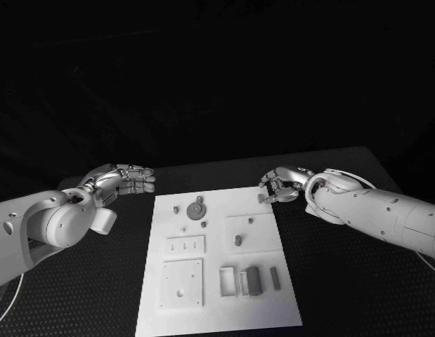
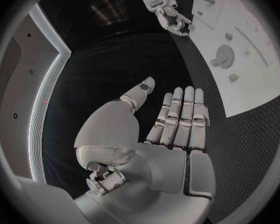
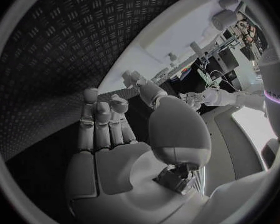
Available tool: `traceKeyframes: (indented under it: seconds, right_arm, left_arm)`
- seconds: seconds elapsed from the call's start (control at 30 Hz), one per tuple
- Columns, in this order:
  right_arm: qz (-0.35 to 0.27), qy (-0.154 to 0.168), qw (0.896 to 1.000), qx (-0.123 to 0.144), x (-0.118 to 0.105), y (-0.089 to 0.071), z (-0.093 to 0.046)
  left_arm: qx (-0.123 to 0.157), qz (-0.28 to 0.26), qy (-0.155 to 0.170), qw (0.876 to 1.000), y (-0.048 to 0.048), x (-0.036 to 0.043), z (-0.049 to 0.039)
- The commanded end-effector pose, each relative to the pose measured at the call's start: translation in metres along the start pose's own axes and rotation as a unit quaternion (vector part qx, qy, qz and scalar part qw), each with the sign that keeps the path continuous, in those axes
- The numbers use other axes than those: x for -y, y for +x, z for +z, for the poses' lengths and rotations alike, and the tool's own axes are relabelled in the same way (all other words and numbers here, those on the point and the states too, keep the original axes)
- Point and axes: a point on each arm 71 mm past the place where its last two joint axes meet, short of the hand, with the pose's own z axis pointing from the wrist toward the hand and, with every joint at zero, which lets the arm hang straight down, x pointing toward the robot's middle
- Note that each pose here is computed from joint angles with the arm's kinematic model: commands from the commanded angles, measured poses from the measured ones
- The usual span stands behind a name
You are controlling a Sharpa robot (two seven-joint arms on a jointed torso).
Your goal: Assemble the parts on the task board
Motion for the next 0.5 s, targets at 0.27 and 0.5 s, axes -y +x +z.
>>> traceKeyframes:
  seconds: [0.27, 0.5]
  right_arm:
    - [-0.003, -0.01, 1.0, -0.012, -0.002, 0.01, 0.0]
    - [-0.001, -0.011, 1.0, -0.015, -0.004, 0.016, 0.002]
  left_arm:
    - [-0.009, -0.001, 0.007, 1.0, 0.0021, 0.0016, 0.0005]
    - [-0.008, 0.0, 0.006, 1.0, 0.0012, 0.0014, 0.0003]
